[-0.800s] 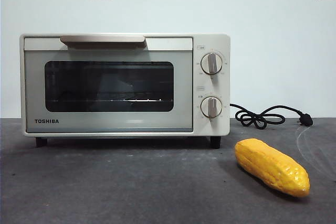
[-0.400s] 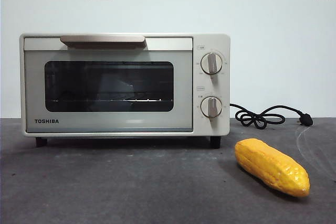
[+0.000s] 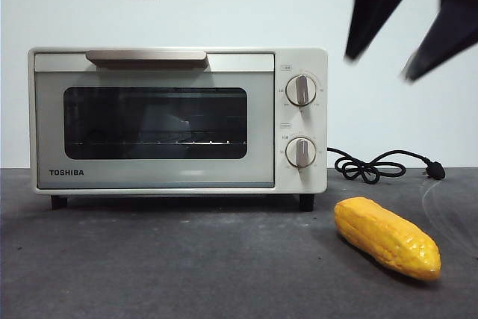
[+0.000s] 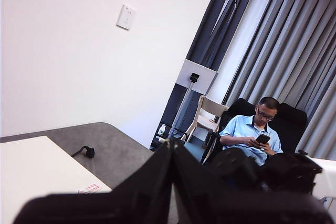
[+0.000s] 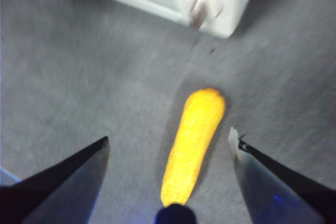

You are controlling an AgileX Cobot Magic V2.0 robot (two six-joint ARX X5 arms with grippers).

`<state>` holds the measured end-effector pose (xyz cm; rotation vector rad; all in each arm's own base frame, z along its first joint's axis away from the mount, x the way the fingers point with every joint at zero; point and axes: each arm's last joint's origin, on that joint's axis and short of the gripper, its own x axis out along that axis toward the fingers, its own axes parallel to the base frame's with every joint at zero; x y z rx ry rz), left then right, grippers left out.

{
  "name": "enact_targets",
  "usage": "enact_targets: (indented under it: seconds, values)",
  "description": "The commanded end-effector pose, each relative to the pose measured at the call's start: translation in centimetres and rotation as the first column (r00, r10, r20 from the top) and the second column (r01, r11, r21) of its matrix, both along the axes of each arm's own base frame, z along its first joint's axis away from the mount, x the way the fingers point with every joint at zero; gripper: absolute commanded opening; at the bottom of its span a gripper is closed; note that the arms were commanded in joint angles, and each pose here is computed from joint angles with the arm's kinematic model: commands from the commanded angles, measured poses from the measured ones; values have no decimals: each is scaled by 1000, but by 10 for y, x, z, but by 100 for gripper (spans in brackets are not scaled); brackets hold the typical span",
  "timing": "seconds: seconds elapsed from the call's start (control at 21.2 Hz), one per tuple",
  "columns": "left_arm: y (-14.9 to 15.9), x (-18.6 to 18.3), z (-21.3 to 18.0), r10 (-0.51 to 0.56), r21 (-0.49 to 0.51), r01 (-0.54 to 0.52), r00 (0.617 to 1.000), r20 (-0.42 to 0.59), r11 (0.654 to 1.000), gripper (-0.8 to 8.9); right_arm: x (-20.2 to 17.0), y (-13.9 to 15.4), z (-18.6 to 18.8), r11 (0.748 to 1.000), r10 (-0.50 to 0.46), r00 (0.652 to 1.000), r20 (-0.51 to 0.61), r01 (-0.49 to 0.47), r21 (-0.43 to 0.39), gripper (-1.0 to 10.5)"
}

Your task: Take the corn from the table,put the corn in the oven

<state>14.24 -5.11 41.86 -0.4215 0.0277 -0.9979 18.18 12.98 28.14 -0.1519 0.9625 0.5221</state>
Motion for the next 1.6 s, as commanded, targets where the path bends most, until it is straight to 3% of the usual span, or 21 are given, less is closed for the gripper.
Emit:
enact_targets:
  seconds: [0.05, 0.38, 0.85, 0.89, 0.99, 1.18, 1.41, 1.6]
  values:
    - [0, -1, 0, 1, 16, -1, 1000, 28, 1000, -1, 8, 10, -15, 998, 21, 999, -45, -23, -53, 387]
    - [0, 0, -3, 5, 40, -6, 1000, 11, 999, -1, 32, 26, -63, 976, -18, 982, -187, -23, -216, 388]
    - [0, 0, -4, 7, 50, -8, 1000, 12, 999, -1, 50, 41, -108, 971, -12, 953, -302, -61, -231, 375]
    - [0, 0, -4, 7, 50, -8, 1000, 12, 999, -1, 50, 41, -108, 971, -16, 954, -298, -56, -232, 327]
    - [0, 0, -4, 7, 50, -8, 1000, 11, 999, -1, 51, 41, -108, 971, -21, 956, -294, -50, -234, 26]
    - [-1, 3, -6, 6, 53, -6, 1000, -2, 999, -2, 48, 40, -105, 968, -26, 957, -289, -48, -247, -10]
    - [-5, 23, -22, 23, 130, -14, 997, -68, 991, -5, 27, 41, -67, 984, 26, 979, -200, -60, -166, -10]
    - [-9, 52, -45, 196, 261, -159, 973, -125, 952, -6, -9, 38, -16, 996, 92, 994, -67, -91, 6, -10]
